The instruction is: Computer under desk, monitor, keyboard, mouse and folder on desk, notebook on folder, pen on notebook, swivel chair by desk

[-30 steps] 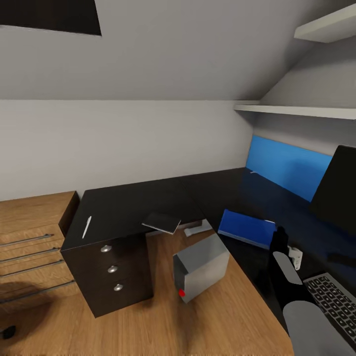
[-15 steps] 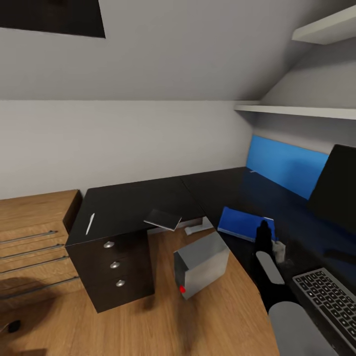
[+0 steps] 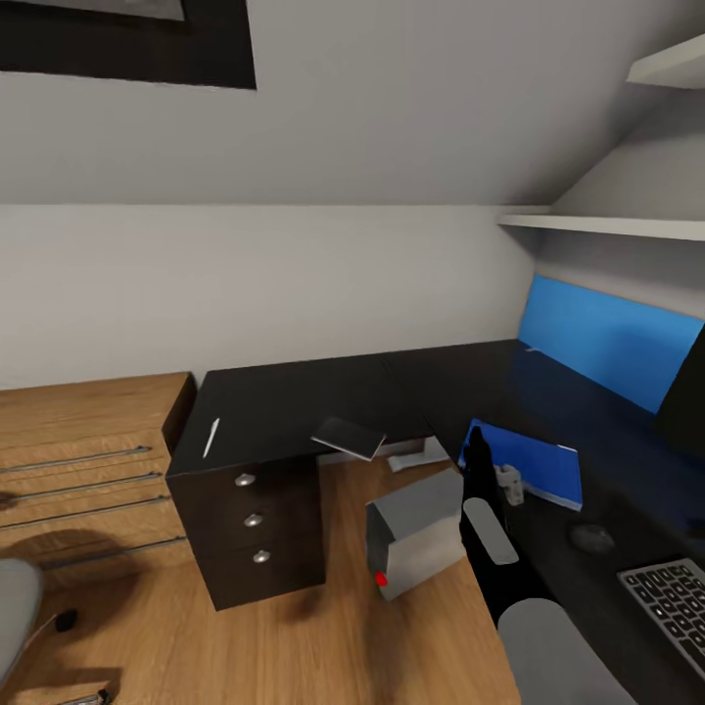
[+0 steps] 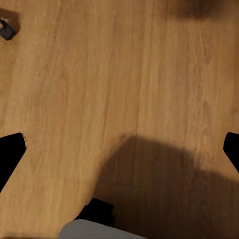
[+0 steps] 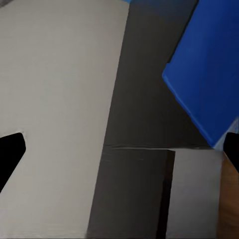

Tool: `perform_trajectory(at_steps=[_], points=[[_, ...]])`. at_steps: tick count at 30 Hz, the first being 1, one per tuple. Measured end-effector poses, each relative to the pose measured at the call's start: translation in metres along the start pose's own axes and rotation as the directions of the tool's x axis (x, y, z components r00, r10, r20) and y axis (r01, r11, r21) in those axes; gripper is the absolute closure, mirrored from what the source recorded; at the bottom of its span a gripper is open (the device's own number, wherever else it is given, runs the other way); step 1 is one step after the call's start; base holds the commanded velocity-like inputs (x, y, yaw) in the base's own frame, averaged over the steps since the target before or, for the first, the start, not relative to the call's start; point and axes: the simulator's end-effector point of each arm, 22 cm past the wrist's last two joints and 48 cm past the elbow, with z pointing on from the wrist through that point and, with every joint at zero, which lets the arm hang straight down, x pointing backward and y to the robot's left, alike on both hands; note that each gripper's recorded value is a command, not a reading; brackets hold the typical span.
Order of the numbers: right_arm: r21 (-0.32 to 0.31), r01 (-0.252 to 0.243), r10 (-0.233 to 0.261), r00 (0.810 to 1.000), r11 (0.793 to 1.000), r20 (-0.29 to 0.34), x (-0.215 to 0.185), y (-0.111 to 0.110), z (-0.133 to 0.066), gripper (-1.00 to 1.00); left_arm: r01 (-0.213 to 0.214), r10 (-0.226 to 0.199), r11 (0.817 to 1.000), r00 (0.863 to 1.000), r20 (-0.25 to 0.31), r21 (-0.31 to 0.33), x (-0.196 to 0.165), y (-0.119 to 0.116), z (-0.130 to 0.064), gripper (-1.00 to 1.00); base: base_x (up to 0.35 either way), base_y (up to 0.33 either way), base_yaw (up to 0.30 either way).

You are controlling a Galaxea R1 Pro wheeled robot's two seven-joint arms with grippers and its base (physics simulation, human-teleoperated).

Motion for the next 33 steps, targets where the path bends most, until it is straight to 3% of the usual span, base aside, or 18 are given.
perform_trajectory(at_steps=[3,9,18,21,29,33], points=[[-0.006,0.004,-0.004,1.0,1.0,-0.024,0.014,0.003,-0.006,-1.0,0.001,-0.001,1.0,1.0,0.003,0.0,-0.001,0.0,0.0,-1.0,0.0,0.0,0.227],[0.001,0.072,-0.071,0.988,0.997,-0.134,0.062,-0.011,-0.025,-1.0,0.004,-0.004,1.0,1.0,0.013,0.001,-0.004,0.0,0.0,-1.0,0.0,0.0,0.259],[0.023,0.133,-0.126,0.971,0.991,-0.203,0.091,-0.02,-0.038,-1.0,0.012,-0.012,1.0,1.0,0.028,0.001,-0.011,0.0,0.001,-1.0,0.0,0.0,0.28],[0.029,0.168,-0.155,0.951,0.985,-0.268,0.11,-0.024,-0.045,-1.0,0.027,-0.027,1.0,0.998,0.058,0.007,-0.026,-0.004,0.002,-1.0,0.0,0.0,0.287],[0.025,0.19,-0.164,0.901,0.982,-0.402,0.14,-0.037,-0.055,-1.0,0.033,-0.034,0.999,0.997,0.071,0.013,-0.029,-0.006,0.008,-1.0,0.0,0.0,0.286],[0.028,0.187,-0.157,0.89,0.982,-0.427,0.146,-0.045,-0.055,-1.0,0.035,-0.035,0.999,0.997,0.075,0.013,-0.026,-0.006,0.014,-1.0,0.0,0.0,0.228]])
